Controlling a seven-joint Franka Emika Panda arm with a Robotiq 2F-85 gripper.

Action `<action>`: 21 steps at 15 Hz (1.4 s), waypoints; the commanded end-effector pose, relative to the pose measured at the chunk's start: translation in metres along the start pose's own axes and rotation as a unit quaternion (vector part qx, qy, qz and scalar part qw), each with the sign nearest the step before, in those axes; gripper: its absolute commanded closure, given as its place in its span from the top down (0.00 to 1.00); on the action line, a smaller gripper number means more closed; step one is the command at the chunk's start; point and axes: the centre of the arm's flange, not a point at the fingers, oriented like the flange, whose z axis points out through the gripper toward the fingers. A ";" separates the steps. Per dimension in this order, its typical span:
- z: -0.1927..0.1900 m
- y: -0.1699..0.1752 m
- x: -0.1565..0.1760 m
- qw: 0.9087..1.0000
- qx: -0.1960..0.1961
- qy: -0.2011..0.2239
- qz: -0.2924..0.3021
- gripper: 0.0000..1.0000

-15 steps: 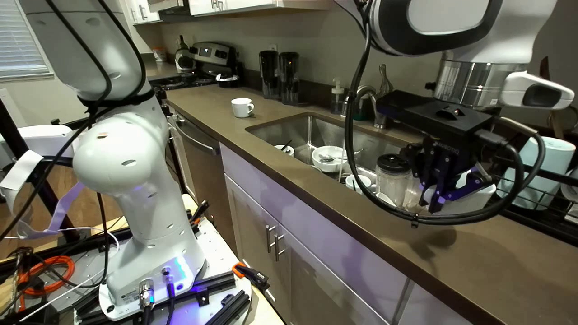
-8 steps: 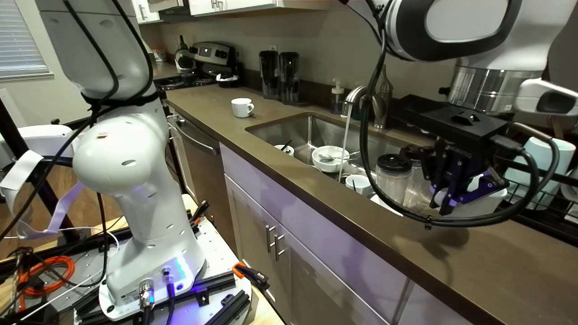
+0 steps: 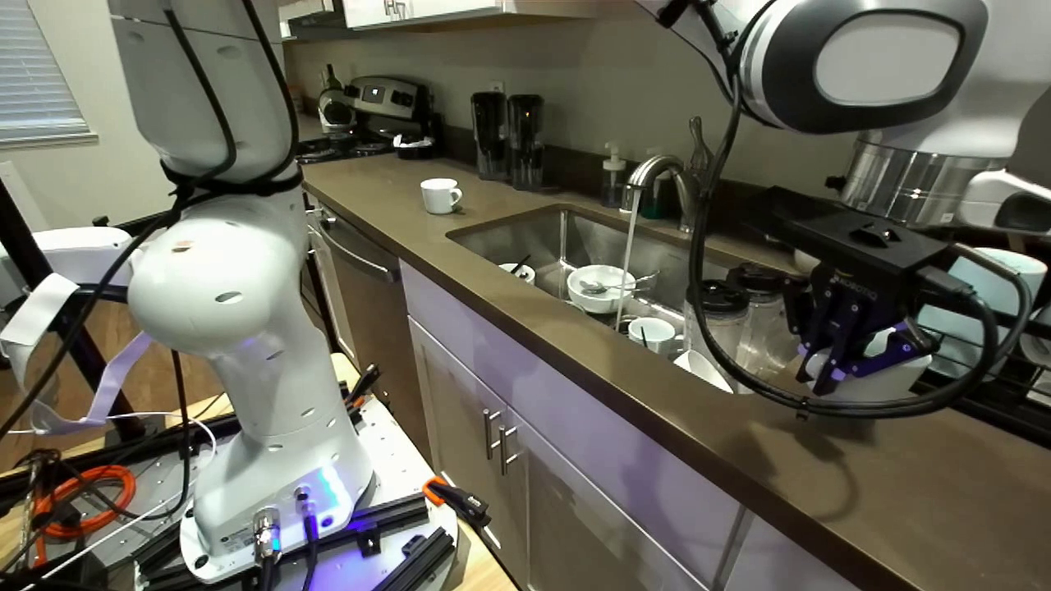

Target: Fill one of the mugs on the left side of the sink with water and then put it on the right side of the sink

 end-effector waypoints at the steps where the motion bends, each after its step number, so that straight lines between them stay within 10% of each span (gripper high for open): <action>1: -0.003 0.009 0.018 1.000 0.013 0.001 -0.009 0.05; 10: 0.020 0.009 0.027 1.000 0.019 -0.018 -0.007 0.06; 12: 0.019 0.007 0.027 1.000 0.019 -0.020 -0.009 0.41; 21: 0.005 -0.002 0.003 0.999 0.024 -0.038 -0.011 0.92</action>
